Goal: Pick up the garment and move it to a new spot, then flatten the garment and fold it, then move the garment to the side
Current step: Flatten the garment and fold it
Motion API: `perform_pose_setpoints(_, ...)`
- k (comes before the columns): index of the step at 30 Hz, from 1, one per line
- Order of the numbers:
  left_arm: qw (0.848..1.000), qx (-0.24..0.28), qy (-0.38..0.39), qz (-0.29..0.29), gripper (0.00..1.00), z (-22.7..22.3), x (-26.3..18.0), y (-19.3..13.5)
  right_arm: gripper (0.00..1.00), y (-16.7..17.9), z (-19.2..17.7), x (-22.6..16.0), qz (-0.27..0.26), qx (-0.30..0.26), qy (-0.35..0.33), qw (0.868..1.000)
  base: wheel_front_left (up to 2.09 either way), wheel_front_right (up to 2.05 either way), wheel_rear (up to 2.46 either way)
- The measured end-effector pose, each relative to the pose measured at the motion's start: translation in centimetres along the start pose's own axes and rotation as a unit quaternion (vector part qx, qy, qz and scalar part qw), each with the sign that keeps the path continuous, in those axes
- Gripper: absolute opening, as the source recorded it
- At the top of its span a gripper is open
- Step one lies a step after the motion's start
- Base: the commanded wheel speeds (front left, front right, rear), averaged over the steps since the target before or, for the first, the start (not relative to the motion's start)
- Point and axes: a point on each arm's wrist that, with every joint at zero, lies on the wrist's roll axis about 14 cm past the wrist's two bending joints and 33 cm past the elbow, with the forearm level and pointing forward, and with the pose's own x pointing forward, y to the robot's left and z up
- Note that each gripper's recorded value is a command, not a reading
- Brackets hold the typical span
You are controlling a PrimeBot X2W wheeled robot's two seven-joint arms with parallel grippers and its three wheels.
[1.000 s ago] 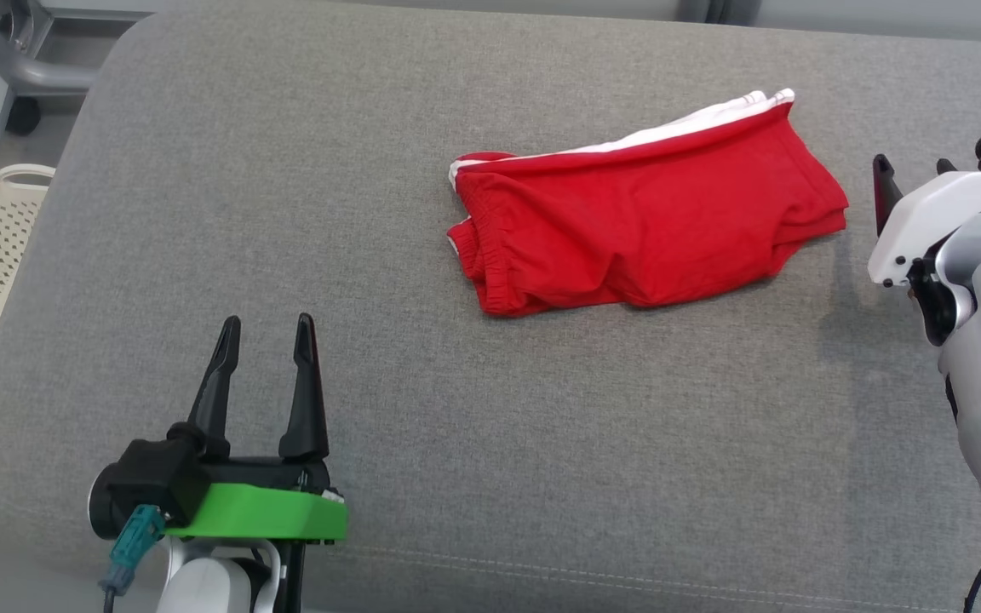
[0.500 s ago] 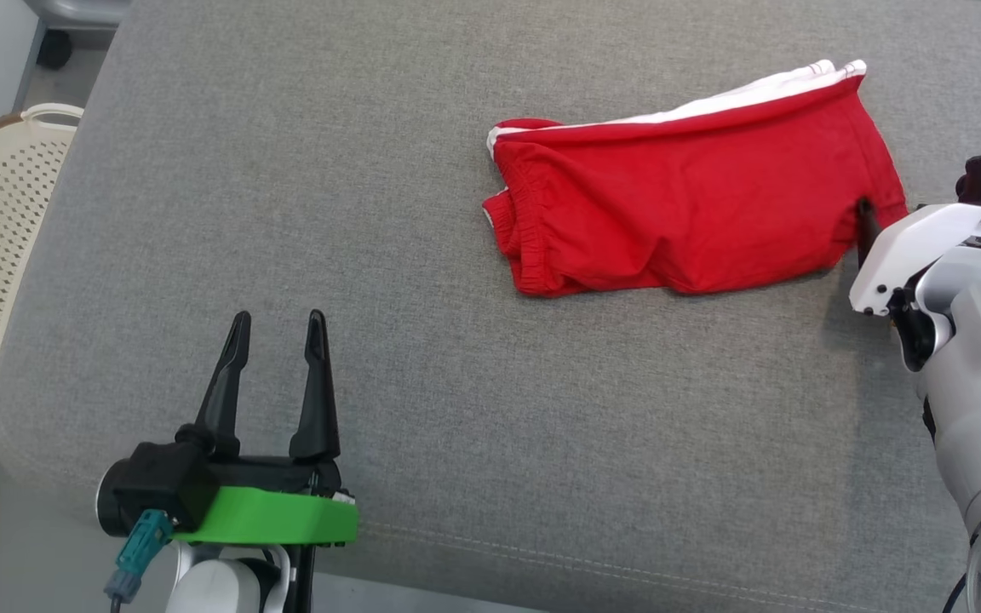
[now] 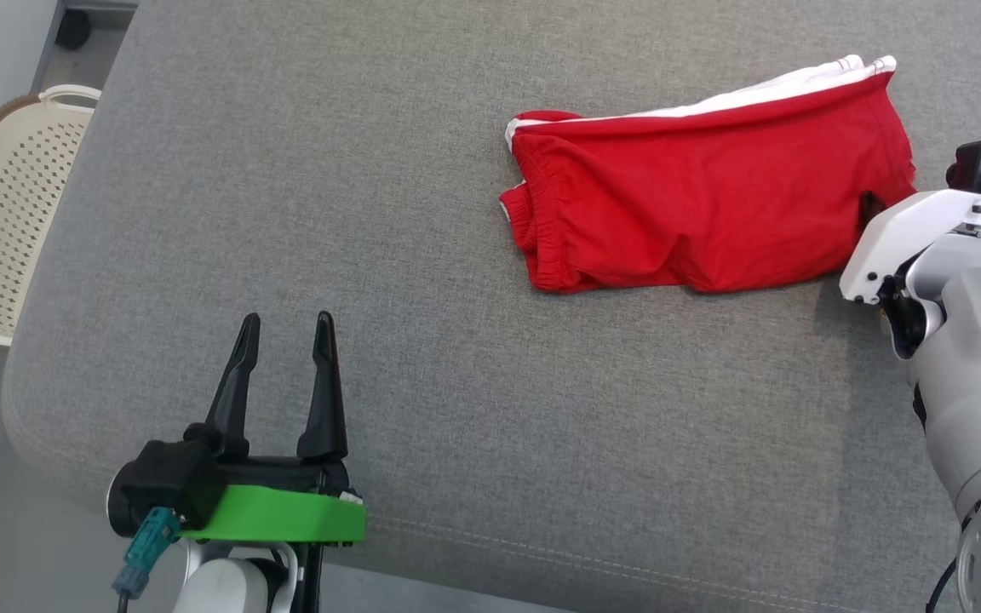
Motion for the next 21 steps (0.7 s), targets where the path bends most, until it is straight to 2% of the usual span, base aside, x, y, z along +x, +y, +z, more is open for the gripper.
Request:
perform_pose_setpoints(8,1.000,-0.006,-0.005,-0.006,1.00,0.4,-0.1,-0.5,0.00,-0.2,0.1,-1.4,-0.004,0.002,-0.006,1.000,0.00,0.00,0.00)
perform_pose_setpoints(21,1.000,-0.010,-0.012,-0.026,1.00,0.9,-1.5,-1.8,0.00,-1.6,-1.8,-5.8,-0.026,0.048,-0.013,0.998,0.00,0.00,0.00)
